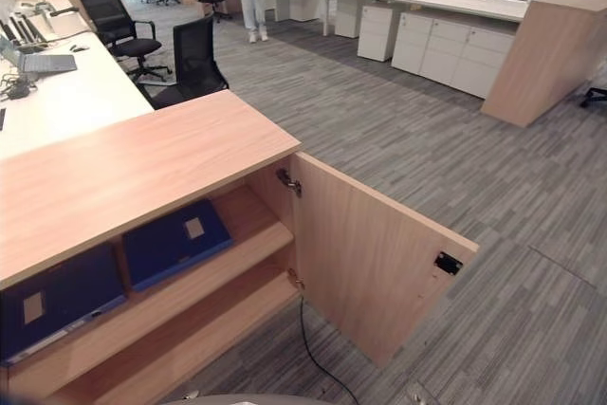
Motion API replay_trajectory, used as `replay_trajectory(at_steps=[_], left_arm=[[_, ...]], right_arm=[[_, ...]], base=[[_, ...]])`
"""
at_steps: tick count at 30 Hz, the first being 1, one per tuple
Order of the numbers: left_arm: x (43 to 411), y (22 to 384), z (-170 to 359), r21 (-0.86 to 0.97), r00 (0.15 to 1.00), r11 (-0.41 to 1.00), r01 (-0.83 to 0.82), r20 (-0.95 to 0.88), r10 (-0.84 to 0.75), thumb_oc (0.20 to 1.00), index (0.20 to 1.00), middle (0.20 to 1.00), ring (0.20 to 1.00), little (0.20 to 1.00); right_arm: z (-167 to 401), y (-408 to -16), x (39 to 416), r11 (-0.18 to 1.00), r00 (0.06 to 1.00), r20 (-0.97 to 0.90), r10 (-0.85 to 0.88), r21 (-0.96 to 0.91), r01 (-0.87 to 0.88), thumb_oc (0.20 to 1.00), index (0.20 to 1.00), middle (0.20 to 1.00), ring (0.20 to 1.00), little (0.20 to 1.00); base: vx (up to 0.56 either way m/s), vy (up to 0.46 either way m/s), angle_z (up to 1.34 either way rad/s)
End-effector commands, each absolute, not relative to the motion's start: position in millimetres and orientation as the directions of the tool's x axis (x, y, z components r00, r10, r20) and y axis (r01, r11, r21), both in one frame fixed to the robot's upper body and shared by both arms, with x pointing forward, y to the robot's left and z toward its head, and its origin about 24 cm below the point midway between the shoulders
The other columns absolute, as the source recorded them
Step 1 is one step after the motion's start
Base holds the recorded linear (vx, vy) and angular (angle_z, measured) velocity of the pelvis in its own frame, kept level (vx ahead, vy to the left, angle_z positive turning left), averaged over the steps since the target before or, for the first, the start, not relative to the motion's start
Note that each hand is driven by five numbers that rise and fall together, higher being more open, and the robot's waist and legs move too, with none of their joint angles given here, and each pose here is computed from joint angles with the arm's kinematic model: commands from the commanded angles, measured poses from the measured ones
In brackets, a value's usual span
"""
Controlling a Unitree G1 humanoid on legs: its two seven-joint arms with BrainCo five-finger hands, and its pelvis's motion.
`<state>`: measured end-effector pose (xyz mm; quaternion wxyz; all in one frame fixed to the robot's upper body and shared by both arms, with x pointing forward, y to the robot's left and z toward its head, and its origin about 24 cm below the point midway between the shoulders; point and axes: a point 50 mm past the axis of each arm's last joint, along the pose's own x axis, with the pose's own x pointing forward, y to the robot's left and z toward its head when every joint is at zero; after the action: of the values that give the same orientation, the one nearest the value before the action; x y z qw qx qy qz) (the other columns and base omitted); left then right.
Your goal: Put the empty folder in the office cabinet
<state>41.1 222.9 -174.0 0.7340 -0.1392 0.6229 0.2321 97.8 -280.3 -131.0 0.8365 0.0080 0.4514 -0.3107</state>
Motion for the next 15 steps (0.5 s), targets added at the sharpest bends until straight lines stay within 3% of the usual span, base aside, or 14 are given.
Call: replay_trajectory(at_steps=[1, 15], left_arm=[[36.9, 233.8, -171.8, 0.162, 0.056, 0.848, -0.506, -0.974, 0.219, 1.0, 1.0, 1.0, 1.0, 1.0], [29.0, 225.8, -174.2, 0.186, 0.029, 0.882, -0.434, -0.975, 0.219, 1.0, 1.0, 1.0, 1.0, 1.0]], right_arm=[[-109.0, -295.6, 130.5, 0.801, 0.519, -0.625, -0.583, -0.337, 0.494, 1.0, 1.0, 1.0, 1.0, 1.0], [-61.8, -277.2, 192.4, 0.904, 0.808, -0.427, -0.406, -0.318, 0.286, 1.0, 1.0, 1.0, 1.0, 1.0]], base=[[-0.02, 0.024, -0.32], [-0.02, 0.011, -0.12]])
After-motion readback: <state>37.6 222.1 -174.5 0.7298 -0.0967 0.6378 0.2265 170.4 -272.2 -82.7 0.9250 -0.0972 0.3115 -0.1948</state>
